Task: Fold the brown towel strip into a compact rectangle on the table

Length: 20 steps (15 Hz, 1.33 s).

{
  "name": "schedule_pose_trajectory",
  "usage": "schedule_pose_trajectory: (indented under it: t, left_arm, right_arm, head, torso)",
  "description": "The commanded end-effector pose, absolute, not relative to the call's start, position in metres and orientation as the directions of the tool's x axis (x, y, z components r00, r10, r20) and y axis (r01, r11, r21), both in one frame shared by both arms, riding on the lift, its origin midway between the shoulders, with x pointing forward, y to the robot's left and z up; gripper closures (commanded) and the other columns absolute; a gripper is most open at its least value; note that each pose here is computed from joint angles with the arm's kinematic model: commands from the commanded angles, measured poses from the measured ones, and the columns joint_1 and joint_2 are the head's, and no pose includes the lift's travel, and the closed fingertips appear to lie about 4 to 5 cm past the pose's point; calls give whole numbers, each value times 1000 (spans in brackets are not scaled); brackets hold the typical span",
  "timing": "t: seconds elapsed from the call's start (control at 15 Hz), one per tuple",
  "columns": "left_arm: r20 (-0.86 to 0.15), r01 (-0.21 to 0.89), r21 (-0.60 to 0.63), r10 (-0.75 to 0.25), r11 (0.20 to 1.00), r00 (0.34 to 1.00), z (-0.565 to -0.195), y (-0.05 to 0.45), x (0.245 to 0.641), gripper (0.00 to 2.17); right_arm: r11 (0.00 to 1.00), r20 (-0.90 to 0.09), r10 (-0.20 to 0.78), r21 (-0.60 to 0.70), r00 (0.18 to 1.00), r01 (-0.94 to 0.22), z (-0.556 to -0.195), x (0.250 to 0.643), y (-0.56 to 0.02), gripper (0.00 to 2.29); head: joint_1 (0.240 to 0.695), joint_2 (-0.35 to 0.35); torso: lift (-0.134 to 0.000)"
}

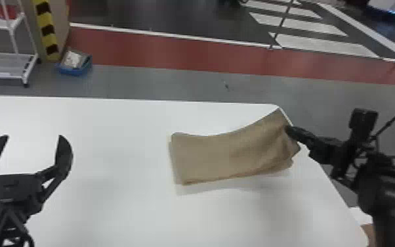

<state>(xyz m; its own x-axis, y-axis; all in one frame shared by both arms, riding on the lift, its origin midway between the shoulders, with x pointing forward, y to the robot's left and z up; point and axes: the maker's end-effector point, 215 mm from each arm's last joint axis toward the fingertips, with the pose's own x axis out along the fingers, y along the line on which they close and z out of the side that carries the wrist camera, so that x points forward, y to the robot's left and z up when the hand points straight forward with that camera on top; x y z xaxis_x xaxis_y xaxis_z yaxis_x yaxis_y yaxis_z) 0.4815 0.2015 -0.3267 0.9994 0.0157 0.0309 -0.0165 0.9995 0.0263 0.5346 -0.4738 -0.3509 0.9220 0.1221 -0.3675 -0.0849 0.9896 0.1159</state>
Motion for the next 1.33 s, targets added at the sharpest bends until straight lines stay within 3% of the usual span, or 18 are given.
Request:
schedule_pose_trajectory:
  t: [0.0, 0.33, 0.4, 0.47, 0.53, 0.73, 0.93, 1.0, 1.07, 1.13, 1.2, 1.27]
  left_arm:
    - [23, -13, 27, 12, 1000, 1000, -332, 201, 482, 73]
    - [6, -7, 35, 7, 999, 1000, -344, 199, 486, 73]
    - [8, -6, 35, 6, 999, 1000, -343, 198, 487, 73]
    - [9, -6, 35, 6, 999, 1000, -342, 198, 488, 73]
    - [14, -5, 35, 5, 999, 1000, -340, 197, 490, 73]
    - [21, 9, 28, -9, 1000, 1000, -338, 190, 500, 73]
    - [25, 87, -27, -86, 996, 996, -334, 156, 510, 73]
    - [22, 107, -27, -107, 994, 994, -335, 143, 515, 73]
    - [24, 118, -27, -117, 993, 993, -334, 135, 517, 73]
    - [22, 125, -22, -124, 992, 992, -336, 130, 518, 73]
    - [24, 126, -21, -125, 992, 992, -335, 128, 518, 73]
    - [25, 122, -19, -121, 992, 992, -335, 129, 519, 73]
  right_arm:
    - [993, -354, 117, 63, 928, -101, -366, 544, -482, 1420]
    - [993, -385, 104, -13, 917, -118, -401, 557, -484, 1396]
    - [994, -387, 100, -10, 917, -113, -403, 557, -484, 1028]
    - [994, -387, 98, -11, 917, -111, -405, 557, -483, 421]
    - [995, -377, 78, -24, 923, -94, -402, 555, -490, -2]
    - [1000, -289, 3, -21, 957, -10, -372, 542, -512, 56]
    - [999, -234, -10, -47, 972, -1, -351, 510, -500, 73]
    - [999, -230, 23, -43, 973, -34, -350, 504, -486, 336]
    - [997, -228, 70, -26, 971, -78, -350, 500, -468, 839]
    - [990, -242, 135, -4, 961, -140, -355, 495, -445, 1710]
    - [982, -266, 185, 14, 946, -188, -366, 491, -421, 1926]
    - [977, -292, 212, 32, 933, -212, -378, 491, -402, 1949]
  head:
    - [695, -288]
    - [695, -297]
    - [695, -295]
    - [695, -294]
    - [695, -294]
    - [695, -306]
    - [695, -338]
    - [695, -348]
    - [695, -350]
    - [695, -350]
    - [695, -350]
    - [695, -334]
  torso:
    - [-117]
    - [-117]
    - [-117]
    - [-117]
    - [-117]
    - [-117]
    - [-117]
    - [-117]
    - [-117]
    - [-117]
    - [-117]
    - [-117]
